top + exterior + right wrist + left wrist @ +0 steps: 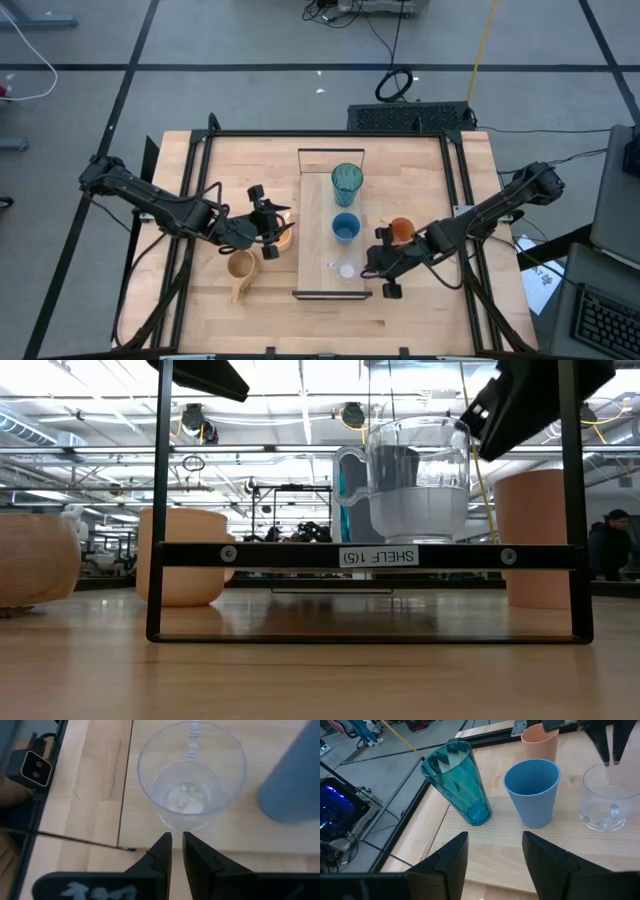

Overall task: Stack small to large cups/mugs on shelf
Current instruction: Put the transparent mug on the shelf, then put the orange cup on the shelf

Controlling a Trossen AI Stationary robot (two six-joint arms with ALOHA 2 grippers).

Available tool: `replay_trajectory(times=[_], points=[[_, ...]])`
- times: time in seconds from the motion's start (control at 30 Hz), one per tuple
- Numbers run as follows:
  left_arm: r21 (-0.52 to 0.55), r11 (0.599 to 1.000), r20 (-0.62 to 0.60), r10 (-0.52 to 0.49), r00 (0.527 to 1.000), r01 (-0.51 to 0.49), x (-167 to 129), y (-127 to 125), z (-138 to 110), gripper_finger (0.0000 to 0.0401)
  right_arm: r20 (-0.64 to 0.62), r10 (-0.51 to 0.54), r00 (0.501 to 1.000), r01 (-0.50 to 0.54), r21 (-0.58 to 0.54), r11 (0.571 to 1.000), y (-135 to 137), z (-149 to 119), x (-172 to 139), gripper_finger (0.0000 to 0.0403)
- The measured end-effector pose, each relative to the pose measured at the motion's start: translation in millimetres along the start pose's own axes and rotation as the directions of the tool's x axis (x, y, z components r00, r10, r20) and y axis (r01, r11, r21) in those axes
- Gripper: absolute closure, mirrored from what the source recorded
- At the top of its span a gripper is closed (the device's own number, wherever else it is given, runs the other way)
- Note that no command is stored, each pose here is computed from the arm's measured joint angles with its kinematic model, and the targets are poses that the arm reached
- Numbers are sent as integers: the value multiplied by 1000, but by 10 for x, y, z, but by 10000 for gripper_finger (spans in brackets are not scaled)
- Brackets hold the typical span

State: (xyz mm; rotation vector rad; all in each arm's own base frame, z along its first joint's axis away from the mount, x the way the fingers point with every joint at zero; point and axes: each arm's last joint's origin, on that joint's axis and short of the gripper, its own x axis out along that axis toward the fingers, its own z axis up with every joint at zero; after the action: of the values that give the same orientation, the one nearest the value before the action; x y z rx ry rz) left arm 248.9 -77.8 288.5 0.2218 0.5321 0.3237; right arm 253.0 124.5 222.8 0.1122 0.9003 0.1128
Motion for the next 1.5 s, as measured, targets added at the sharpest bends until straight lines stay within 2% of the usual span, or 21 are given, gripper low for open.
replay_trajectory(times=[0.23,0.5,0.63,0.77,0.9,1.13,1.5], points=[[1,1000,-1,0,1000,0,0,0,-2,213,-47,-50,998,53,86,995,13,148,-375,369],[10,1000,-1,0,1000,0,0,0,-1,213,-228,-134,964,168,133,977,-29,209,-791,369],[18,1000,-1,0,1000,0,0,1,-1,213,-301,-163,940,223,177,959,-32,131,-921,369],[34,999,-1,1,1000,-1,0,1,-1,213,-330,-133,935,216,230,949,45,-2,-980,369],[36,999,-1,1,1000,-1,0,1,0,213,-346,-121,930,225,278,934,149,-158,-978,362],[16,1000,-1,0,1000,0,0,1,0,213,-340,-197,919,302,288,909,224,-587,-713,320],[20,1000,1,4,1000,-4,6,9,4,213,-247,-234,940,304,302,904,72,-1164,-246,235]])
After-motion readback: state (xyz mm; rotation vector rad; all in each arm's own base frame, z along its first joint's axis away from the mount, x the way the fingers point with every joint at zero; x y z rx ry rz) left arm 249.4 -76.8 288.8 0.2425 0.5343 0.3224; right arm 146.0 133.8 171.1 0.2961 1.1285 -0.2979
